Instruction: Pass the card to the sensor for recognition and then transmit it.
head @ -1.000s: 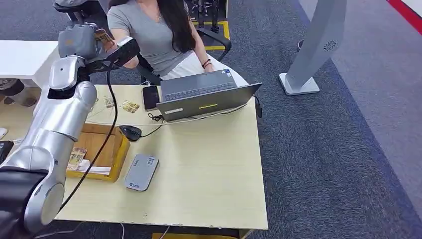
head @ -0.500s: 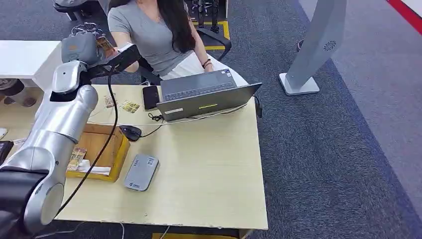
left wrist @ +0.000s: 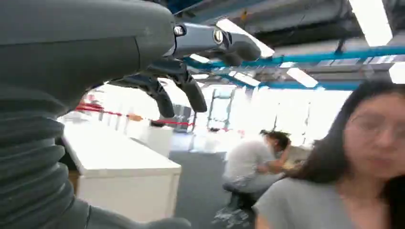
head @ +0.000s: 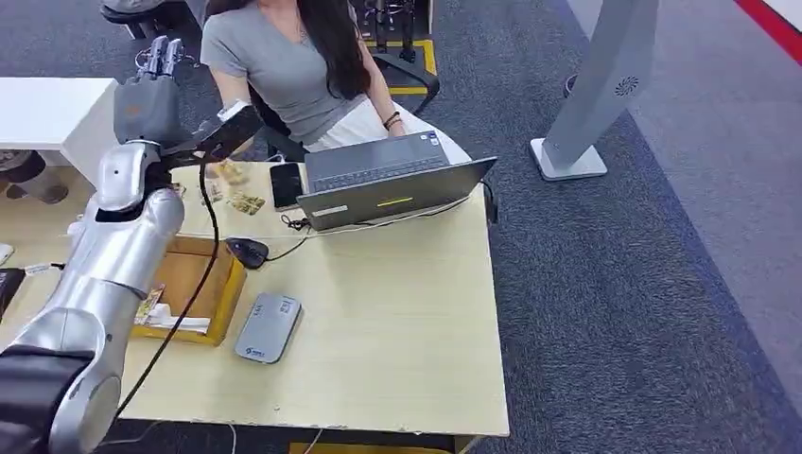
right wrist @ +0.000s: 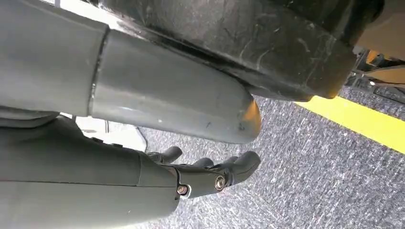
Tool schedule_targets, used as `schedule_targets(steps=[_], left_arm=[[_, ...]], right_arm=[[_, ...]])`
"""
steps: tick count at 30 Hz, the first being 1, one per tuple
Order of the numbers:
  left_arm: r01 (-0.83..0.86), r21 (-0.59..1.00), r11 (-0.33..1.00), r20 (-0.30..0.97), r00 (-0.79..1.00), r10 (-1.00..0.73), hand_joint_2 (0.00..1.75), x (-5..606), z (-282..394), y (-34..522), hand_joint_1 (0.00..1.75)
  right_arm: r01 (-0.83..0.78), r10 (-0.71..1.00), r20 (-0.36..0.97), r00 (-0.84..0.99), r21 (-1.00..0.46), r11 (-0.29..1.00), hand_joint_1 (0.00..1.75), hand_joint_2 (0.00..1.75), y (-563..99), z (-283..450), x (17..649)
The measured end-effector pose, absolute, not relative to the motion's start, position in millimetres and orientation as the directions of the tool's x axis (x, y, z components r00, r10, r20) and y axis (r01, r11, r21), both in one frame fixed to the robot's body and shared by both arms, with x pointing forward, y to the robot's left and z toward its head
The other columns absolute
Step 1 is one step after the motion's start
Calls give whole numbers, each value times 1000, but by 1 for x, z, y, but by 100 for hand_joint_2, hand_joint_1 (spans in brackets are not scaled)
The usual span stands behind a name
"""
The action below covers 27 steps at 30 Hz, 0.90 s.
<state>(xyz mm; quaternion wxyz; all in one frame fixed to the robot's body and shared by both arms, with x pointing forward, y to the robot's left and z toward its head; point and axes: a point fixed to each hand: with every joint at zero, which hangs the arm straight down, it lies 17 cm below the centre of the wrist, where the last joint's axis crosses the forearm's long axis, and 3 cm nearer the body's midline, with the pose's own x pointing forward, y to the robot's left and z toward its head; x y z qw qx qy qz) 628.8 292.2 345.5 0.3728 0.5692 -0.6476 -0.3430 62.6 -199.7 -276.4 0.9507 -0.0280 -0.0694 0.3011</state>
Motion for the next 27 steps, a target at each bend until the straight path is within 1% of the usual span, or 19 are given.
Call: schedule_targets(steps=[5, 7, 9, 15, 18, 19, 21, 24, 25, 27], left_arm=[[-563, 788, 250, 147, -222, -964, 175, 563, 327, 273, 0], [-572, 770, 284, 160, -258, -953, 175, 536, 315, 270, 0], [-598, 737, 316, 161, -298, -941, 175, 507, 316, 268, 0], [-654, 635, 410, 179, -392, -902, 175, 417, 308, 276, 0], [-667, 544, 508, 228, -465, -855, 175, 351, 302, 288, 0], [-662, 511, 547, 255, -491, -833, 175, 328, 301, 296, 0], [-635, 423, 646, 360, -537, -763, 175, 293, 298, 318, 0], [-584, 238, 776, 552, -576, -602, 175, 269, 301, 375, 0], [-594, 205, 778, 578, -568, -586, 175, 261, 301, 395, 0], [-645, 198, 738, 580, -530, -619, 175, 244, 304, 417, 0]], right_arm=[[-547, 556, 115, 823, -99, 831, 0, 0, -200, -277, 61], [-537, 546, 115, 830, -99, 838, 0, 0, -200, -277, 60], [-528, 536, 116, 836, -96, 844, 0, 0, -198, -277, 59], [-469, 479, 129, 869, -95, 878, 0, 0, -196, -277, 59], [-420, 429, 130, 894, -90, 903, 0, 0, -194, -277, 56], [-406, 415, 132, 900, -89, 909, 0, 0, -193, -277, 55], [-388, 396, 132, 909, -83, 918, 0, 0, -192, -277, 52], [-381, 388, 131, 912, -81, 921, 0, 0, -192, -277, 51], [-379, 387, 132, 912, -81, 922, 0, 0, -192, -277, 51], [-376, 384, 134, 914, -80, 923, 0, 0, -192, -277, 51]])
